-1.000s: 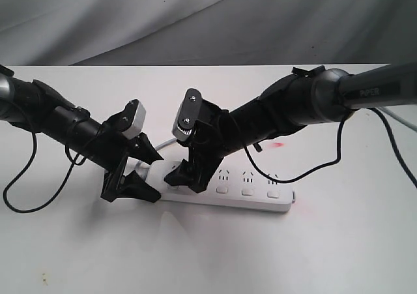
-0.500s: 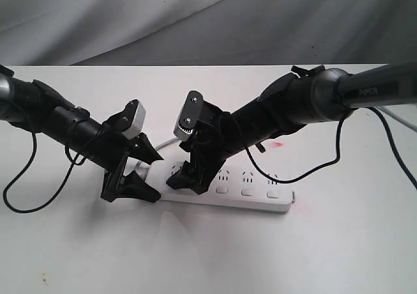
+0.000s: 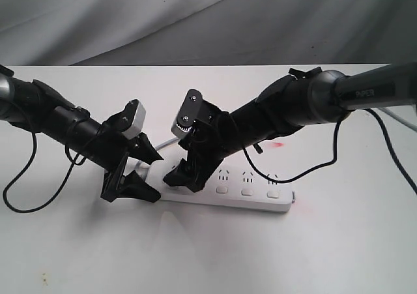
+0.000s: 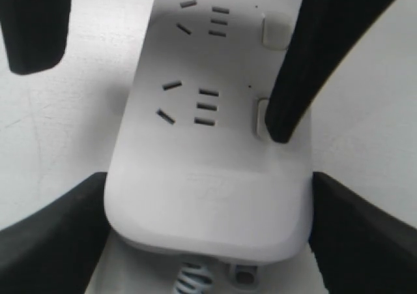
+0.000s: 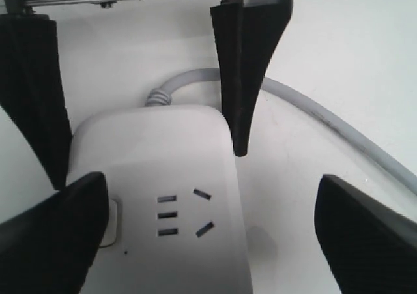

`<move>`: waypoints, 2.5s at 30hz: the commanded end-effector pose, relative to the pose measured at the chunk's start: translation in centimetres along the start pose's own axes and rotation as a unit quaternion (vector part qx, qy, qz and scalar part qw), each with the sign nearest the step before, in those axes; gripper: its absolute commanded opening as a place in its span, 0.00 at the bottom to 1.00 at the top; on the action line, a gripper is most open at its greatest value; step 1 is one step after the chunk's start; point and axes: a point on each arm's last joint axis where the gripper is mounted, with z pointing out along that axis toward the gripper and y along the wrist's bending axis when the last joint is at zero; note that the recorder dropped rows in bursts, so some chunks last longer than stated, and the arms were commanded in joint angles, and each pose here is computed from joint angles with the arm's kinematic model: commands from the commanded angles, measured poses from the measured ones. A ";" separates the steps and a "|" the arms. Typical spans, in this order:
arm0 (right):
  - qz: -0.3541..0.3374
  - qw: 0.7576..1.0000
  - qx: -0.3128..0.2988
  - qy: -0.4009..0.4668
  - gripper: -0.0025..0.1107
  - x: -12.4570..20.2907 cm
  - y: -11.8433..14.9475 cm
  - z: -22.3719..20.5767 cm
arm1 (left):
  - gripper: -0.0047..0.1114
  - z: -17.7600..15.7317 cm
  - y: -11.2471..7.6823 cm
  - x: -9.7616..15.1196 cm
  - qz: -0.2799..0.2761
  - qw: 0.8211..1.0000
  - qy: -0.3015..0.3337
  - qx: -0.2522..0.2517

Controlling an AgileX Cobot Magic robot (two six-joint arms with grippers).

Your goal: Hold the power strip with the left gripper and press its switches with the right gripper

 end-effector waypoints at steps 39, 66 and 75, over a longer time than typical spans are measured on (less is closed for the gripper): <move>-0.022 0.996 -0.015 -0.080 0.71 -1.8 -2.3 -9.6 | 0.39 0.2 0.0 -0.1 0.000 1.000 -0.001 0.003; -0.026 0.999 -0.042 0.021 0.71 1.7 -1.2 -3.0 | 0.39 0.2 -0.1 -0.1 0.000 1.000 -0.002 0.004; -0.021 0.999 -0.036 0.029 0.71 2.3 -1.4 -2.5 | 0.39 0.2 -0.1 -0.1 0.000 1.000 -0.002 0.004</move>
